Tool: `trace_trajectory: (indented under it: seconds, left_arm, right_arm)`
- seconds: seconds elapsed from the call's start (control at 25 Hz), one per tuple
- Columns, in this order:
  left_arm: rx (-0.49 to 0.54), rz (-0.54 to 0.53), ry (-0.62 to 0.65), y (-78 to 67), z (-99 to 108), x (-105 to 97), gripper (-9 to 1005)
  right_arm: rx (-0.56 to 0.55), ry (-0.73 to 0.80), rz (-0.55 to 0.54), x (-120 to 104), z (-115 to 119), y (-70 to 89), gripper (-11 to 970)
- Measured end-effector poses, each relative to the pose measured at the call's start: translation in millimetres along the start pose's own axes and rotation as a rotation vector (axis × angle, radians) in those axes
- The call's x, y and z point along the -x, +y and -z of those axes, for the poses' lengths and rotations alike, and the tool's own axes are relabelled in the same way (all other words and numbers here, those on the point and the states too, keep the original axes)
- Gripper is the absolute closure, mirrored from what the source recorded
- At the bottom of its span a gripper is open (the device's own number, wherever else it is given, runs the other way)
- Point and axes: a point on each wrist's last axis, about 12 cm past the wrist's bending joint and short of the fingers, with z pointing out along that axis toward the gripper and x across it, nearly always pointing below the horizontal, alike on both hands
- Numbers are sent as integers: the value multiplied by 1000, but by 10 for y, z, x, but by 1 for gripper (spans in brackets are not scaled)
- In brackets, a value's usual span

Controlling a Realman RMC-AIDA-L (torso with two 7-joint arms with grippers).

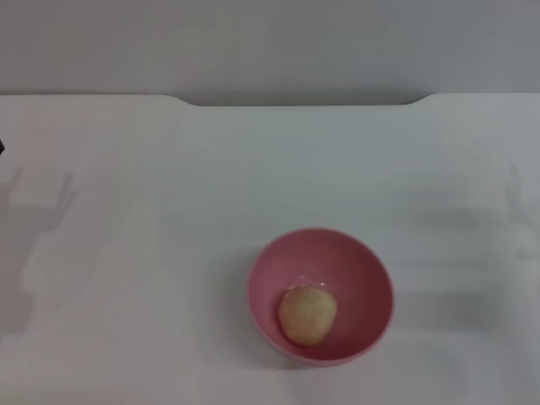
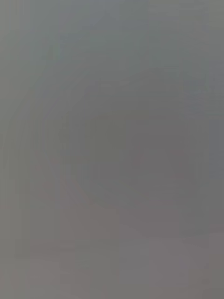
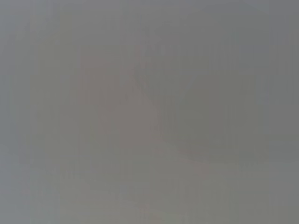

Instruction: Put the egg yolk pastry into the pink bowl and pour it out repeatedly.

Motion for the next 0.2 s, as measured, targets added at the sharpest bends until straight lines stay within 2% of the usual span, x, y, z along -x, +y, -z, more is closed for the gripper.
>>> trace_trajectory:
  seconds: [0.2]
  left_arm:
    - [-1, 11, -1, -2, -6, 2, 189]
  right_arm:
    - [-2, 21, -24, -21, -15, 1, 452]
